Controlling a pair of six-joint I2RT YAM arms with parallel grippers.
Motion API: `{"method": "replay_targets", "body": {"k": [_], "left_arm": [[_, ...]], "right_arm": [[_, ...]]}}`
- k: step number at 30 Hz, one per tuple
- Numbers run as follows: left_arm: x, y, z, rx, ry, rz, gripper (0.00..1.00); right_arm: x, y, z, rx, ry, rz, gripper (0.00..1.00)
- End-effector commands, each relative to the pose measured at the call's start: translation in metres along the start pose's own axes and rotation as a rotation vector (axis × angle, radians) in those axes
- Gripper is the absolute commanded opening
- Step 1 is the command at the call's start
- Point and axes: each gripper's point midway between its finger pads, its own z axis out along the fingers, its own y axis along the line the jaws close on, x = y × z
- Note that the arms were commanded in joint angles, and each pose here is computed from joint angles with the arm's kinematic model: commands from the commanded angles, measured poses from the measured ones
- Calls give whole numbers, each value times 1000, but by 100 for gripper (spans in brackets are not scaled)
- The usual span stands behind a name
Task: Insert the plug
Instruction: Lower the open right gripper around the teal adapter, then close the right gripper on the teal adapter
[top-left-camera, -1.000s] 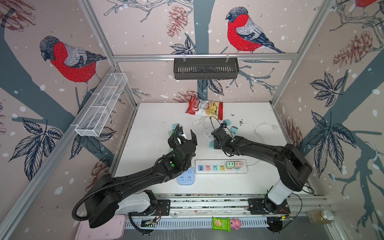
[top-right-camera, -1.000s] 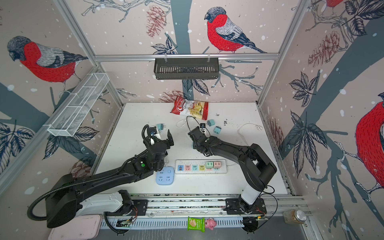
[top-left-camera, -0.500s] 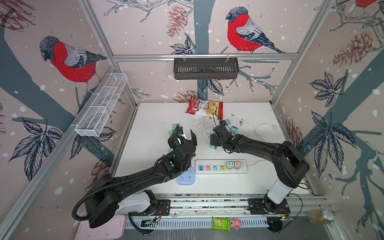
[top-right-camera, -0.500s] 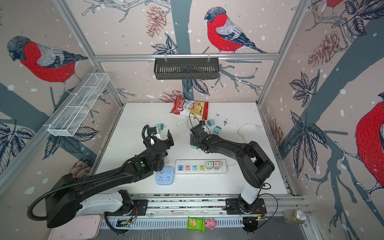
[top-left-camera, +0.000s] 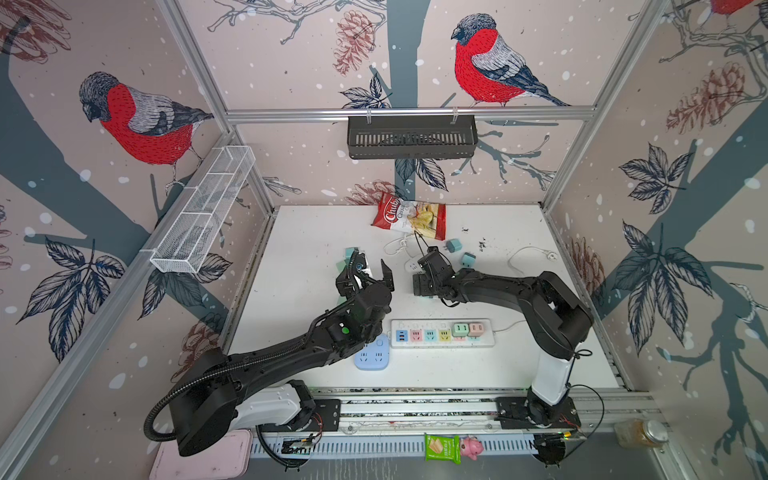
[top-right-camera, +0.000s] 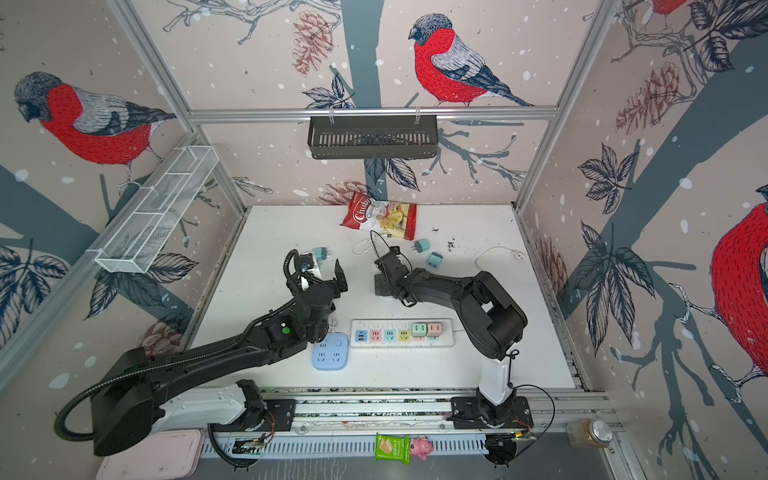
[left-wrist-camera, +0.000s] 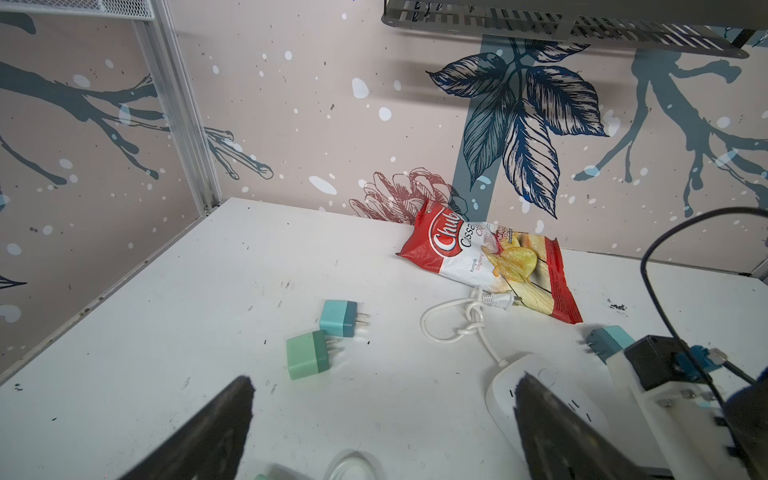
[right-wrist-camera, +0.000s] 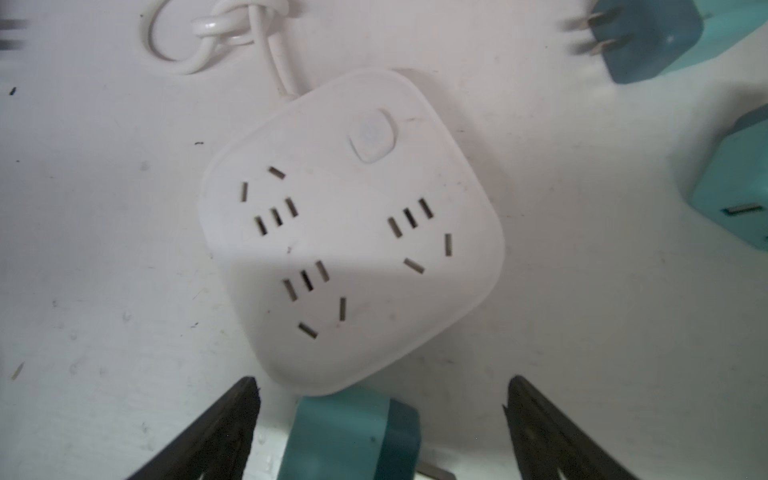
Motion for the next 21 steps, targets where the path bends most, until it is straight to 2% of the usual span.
{"method": "replay_targets", "body": {"k": [1, 11, 21], "left_arm": [[-7, 0, 0, 1, -22, -34, 97], [-8, 0, -1, 5, -22, -35, 98], [-10, 0, -1, 5, -24, -37, 97]], "right_arm": [[5, 10, -4, -35, 1, 10, 91], [28, 31, -11, -67, 21, 7, 83], [34, 66, -27, -126, 13, 8, 76]]}}
